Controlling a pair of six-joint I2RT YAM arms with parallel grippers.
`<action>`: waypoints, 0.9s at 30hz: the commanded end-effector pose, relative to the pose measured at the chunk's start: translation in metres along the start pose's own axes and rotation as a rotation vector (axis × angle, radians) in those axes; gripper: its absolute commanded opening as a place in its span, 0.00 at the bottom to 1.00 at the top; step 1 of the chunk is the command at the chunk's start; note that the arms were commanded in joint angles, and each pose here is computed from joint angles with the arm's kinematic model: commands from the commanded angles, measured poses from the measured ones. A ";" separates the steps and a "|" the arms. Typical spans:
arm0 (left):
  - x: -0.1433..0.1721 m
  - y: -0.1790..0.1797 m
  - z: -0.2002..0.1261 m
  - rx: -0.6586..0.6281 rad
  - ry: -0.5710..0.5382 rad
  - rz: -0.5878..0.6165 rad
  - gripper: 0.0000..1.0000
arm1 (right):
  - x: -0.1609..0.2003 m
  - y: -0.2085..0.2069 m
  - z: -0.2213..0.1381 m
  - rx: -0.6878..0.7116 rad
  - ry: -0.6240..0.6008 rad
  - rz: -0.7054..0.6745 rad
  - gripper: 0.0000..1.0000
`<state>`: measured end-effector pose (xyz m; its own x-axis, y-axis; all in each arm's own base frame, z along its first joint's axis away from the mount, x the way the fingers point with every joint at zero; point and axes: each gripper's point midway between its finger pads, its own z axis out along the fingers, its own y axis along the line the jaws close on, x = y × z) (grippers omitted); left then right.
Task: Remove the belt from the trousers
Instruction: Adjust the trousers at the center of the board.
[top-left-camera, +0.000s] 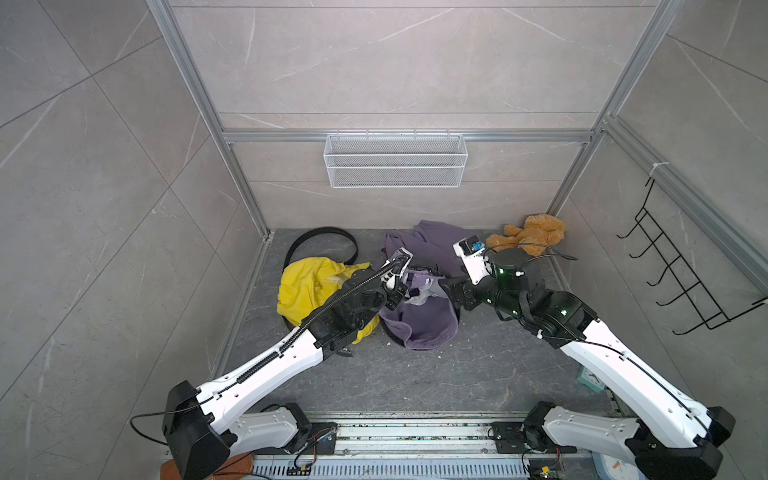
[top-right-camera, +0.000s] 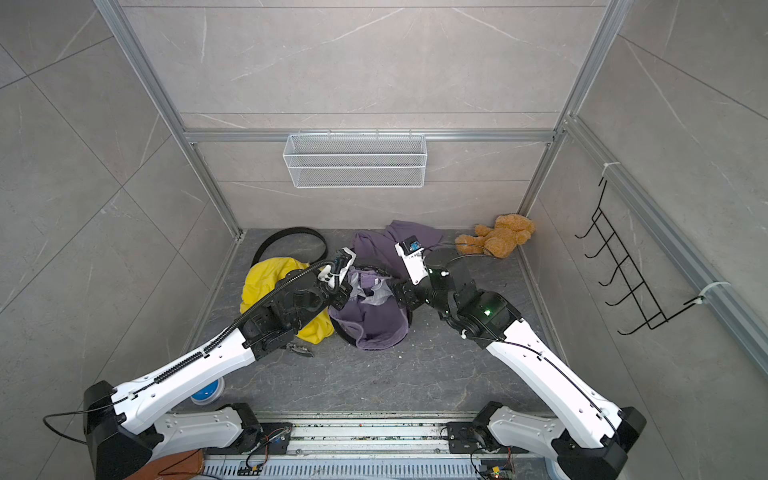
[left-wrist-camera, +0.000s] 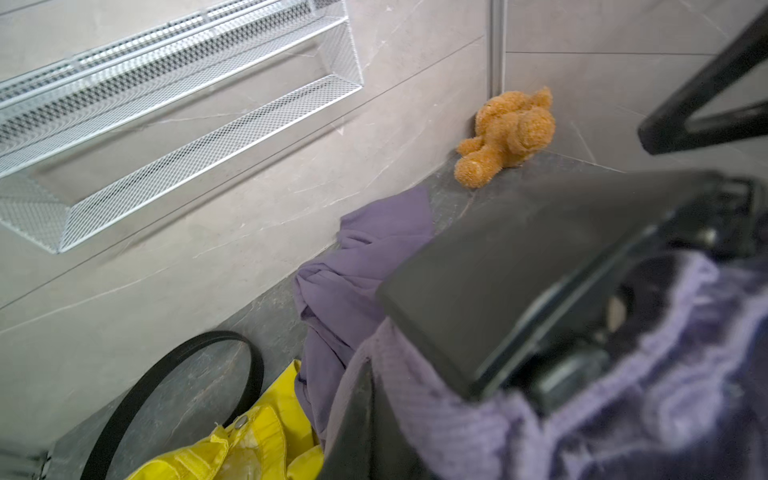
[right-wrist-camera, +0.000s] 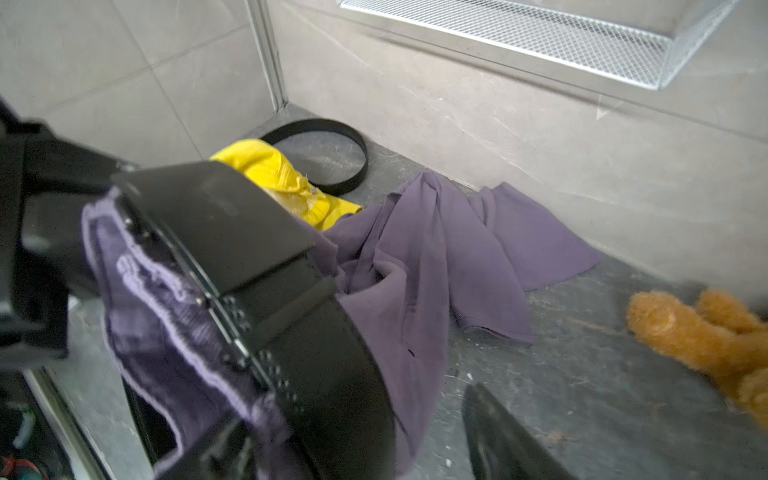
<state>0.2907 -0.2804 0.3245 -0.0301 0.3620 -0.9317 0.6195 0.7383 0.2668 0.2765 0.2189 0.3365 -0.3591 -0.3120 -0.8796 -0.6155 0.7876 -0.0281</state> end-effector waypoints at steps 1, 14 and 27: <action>-0.045 -0.002 -0.030 0.072 -0.148 0.043 0.00 | -0.008 0.014 -0.025 -0.085 -0.017 -0.115 0.88; -0.045 -0.007 -0.036 0.116 -0.109 0.006 0.00 | 0.011 0.096 -0.002 -0.596 0.093 -0.089 0.93; -0.046 -0.012 -0.043 0.156 -0.127 -0.048 0.00 | 0.033 0.079 0.042 -0.448 0.045 -0.061 0.00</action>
<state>0.2608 -0.2806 0.3102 -0.0636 0.4266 -0.9022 0.7347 0.6318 0.2469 0.2368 0.2925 0.2734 -0.3954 -0.4110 -0.8214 -0.8727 0.4470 0.1964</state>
